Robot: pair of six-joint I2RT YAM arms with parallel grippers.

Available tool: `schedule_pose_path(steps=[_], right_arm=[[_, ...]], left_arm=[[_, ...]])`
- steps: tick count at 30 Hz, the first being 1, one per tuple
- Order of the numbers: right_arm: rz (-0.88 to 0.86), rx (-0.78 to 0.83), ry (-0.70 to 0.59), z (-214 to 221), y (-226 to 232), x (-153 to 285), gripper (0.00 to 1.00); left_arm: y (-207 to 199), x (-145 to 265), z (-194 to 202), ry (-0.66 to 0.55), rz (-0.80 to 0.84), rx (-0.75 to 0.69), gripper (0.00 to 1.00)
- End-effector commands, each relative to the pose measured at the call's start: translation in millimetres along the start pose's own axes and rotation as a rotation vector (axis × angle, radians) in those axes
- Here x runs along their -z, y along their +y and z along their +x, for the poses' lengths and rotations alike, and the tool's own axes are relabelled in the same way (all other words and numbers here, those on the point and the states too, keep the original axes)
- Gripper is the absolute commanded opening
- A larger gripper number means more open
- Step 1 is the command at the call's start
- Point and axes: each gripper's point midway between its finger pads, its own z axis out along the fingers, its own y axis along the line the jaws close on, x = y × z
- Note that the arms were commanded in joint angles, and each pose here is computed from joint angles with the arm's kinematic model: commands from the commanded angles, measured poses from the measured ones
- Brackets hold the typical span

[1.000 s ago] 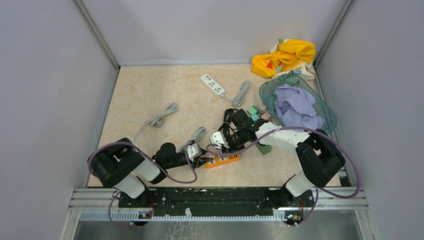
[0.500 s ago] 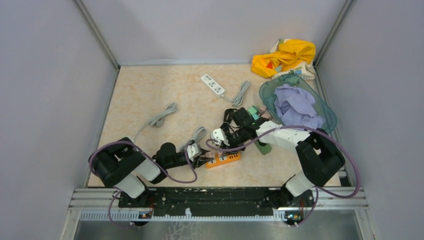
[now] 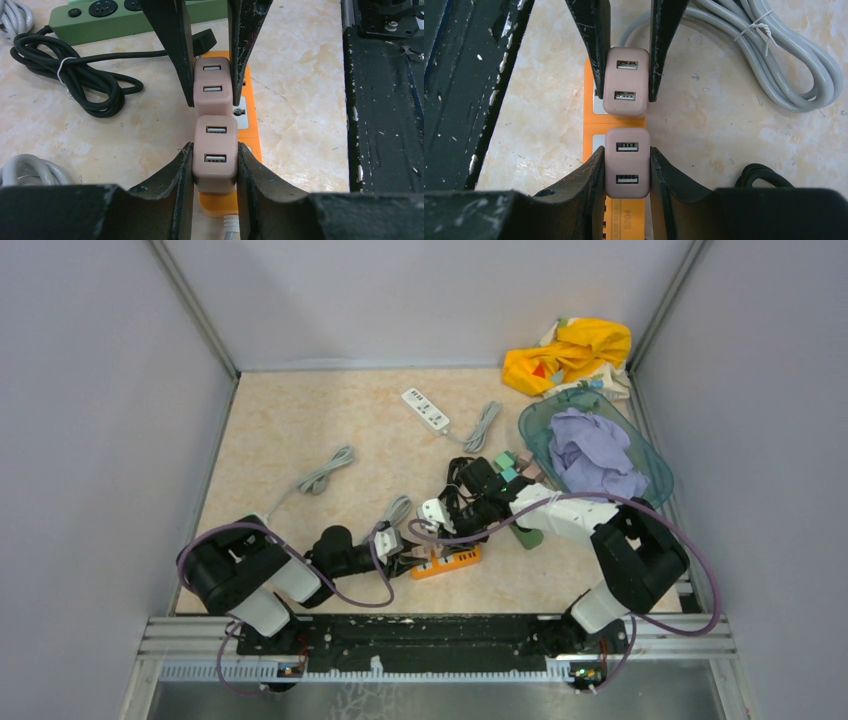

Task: Pull the plug off the socket
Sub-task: Remove the plug from the socket.

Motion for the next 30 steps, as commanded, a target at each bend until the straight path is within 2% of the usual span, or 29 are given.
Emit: schedule_pose_path(steps=[1, 6, 10, 14, 18, 24, 30], right_arm=[[0.053, 0.008, -0.085, -33, -22, 1, 0.00], [0.113, 0.019, -0.047, -15, -35, 17, 0.00], [0.068, 0.090, 0.002, -3, -23, 23, 0.00], [-0.026, 0.136, -0.057, -10, -3, 20, 0.00], [-0.045, 0.116, -0.092, -22, 3, 11, 0.00], [0.025, 0.037, -0.123, -40, -14, 3, 0.00], [0.120, 0.020, -0.068, -24, -34, 16, 0.00]], left_arm=[[-6, 5, 21, 0.078, 0.014, 0.042, 0.01], [-6, 5, 22, 0.078, 0.018, 0.045, 0.01], [-5, 5, 22, 0.080, 0.014, 0.046, 0.01], [-5, 5, 21, 0.079, 0.015, 0.046, 0.01], [-5, 4, 21, 0.079, 0.016, 0.047, 0.01], [-6, 4, 21, 0.083, 0.019, 0.051, 0.01], [-6, 5, 24, 0.093, 0.020, 0.059, 0.01]])
